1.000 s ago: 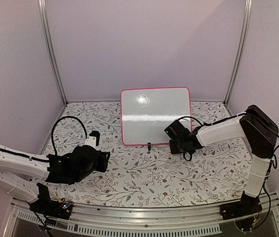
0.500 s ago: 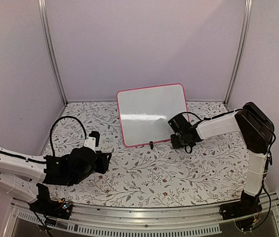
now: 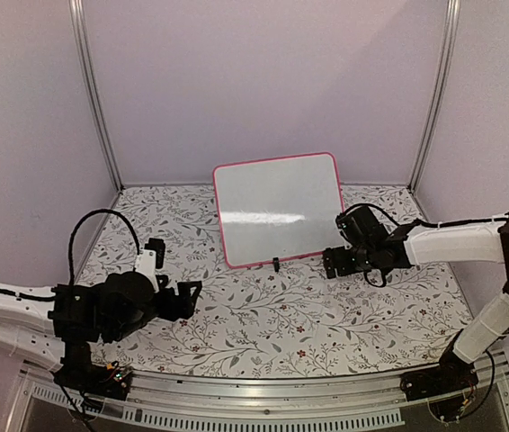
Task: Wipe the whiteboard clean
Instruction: Reset both arms
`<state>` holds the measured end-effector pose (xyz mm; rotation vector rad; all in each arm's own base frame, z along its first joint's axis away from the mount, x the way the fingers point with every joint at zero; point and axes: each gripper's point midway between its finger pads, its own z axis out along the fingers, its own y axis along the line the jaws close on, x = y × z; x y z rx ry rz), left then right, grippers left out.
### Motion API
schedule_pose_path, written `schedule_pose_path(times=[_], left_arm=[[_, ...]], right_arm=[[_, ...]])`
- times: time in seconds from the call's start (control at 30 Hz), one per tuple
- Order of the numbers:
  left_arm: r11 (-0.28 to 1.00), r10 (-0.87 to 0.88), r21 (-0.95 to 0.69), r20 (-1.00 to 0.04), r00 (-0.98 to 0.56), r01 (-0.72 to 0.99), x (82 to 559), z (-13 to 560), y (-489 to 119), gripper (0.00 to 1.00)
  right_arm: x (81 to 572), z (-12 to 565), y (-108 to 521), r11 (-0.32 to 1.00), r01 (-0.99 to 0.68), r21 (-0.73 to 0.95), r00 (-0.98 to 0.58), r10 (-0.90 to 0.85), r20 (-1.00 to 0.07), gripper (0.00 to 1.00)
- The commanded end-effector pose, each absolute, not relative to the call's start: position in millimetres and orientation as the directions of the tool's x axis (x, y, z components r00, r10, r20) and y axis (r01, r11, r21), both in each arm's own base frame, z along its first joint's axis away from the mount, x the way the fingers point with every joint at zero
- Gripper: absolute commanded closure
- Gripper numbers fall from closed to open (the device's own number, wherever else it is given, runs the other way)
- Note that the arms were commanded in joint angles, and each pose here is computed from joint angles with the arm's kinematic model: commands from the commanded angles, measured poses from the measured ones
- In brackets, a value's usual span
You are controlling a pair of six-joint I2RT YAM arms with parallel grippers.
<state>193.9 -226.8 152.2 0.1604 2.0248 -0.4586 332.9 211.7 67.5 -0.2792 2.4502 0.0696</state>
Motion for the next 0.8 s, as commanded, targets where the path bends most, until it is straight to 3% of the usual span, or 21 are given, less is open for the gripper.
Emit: schedule_pose_path(times=[0.0, 0.1, 0.23, 0.43, 0.77], left_arm=[[0.917, -0.088, -0.263, -0.867, -0.49, 0.299, 184.4, 167.3, -218.4, 0.02], [0.923, -0.089, -0.258, -0.865, -0.495, 0.285, 181.4, 174.5, -209.9, 0.0], [0.941, -0.075, -0.227, -0.865, -0.497, 0.252, 178.5, 181.1, -193.0, 0.0], [0.948, -0.09, -0.219, -0.883, -0.461, 0.233, 176.0, 200.1, -163.8, 0.0], [0.872, -0.305, -0.425, -0.86, -0.409, 0.243, 168.8, 230.7, -134.4, 0.0]], right_arm=[[309.6, 109.8, 191.3, 0.975, -0.222, 0.031, -0.696, -0.136, -0.705, 0.01], [295.9, 140.2, 182.9, 0.97, -0.216, 0.111, -0.647, -0.057, -0.76, 0.01], [284.4, 157.4, 142.8, 0.995, -0.051, 0.089, -0.63, 0.037, -0.776, 0.01], [264.2, 176.9, 118.9, 0.991, 0.004, 0.135, -0.597, 0.111, -0.794, 0.01], [250.0, 229.3, 98.8, 0.973, 0.028, 0.23, -0.488, 0.214, -0.846, 0.01]])
